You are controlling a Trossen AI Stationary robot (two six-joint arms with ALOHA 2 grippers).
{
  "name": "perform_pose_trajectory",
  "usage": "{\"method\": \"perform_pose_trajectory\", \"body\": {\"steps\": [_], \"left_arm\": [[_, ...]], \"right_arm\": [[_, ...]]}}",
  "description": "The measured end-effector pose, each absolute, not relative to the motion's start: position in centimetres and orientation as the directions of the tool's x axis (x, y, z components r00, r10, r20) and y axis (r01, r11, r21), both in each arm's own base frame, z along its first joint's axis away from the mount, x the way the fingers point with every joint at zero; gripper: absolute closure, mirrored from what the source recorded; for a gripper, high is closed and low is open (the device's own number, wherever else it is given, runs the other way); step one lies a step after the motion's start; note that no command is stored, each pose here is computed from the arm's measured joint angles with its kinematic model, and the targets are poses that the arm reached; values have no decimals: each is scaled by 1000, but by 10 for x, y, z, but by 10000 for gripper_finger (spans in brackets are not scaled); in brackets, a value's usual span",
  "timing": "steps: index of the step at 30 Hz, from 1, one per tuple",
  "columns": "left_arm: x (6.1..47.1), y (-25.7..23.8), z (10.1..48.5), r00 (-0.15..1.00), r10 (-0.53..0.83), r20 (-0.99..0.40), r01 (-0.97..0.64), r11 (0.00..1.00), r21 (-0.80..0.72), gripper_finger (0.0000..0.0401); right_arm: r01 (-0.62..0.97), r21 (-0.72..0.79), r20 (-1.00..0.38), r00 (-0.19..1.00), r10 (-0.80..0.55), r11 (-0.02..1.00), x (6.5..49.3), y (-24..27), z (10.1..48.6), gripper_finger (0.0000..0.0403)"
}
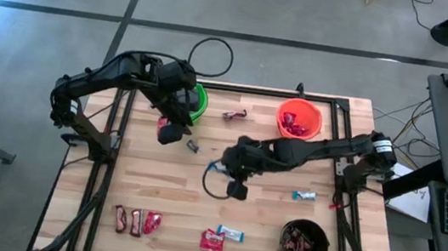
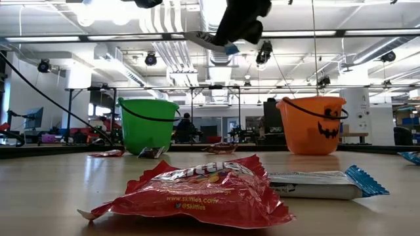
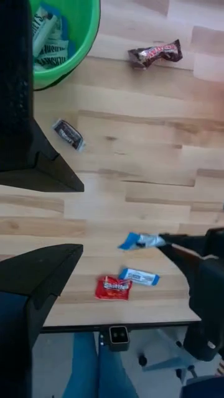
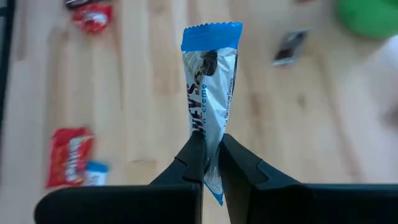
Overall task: Sort candy
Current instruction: Put the white candy into the green bucket
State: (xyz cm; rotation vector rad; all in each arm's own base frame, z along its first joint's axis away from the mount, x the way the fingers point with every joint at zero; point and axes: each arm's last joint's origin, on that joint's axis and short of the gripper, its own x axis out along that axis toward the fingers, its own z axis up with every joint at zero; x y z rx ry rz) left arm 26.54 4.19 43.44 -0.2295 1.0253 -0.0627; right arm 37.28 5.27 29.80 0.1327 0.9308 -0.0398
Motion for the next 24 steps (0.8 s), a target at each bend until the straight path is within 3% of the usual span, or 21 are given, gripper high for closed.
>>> {"method": "perform_pose_trajectory", "body": {"steps": [15,24], "left_arm": [[277,44,429,575,-152,-804,-57,973,-225,274],[294,45,396,559,-226,-798,-33,956,-293,274]], "right_arm": [[137,-19,-651,750,-117,990,382,9,368,381],[143,-55,-652,745,-143,988,381,3,374,381]]}}
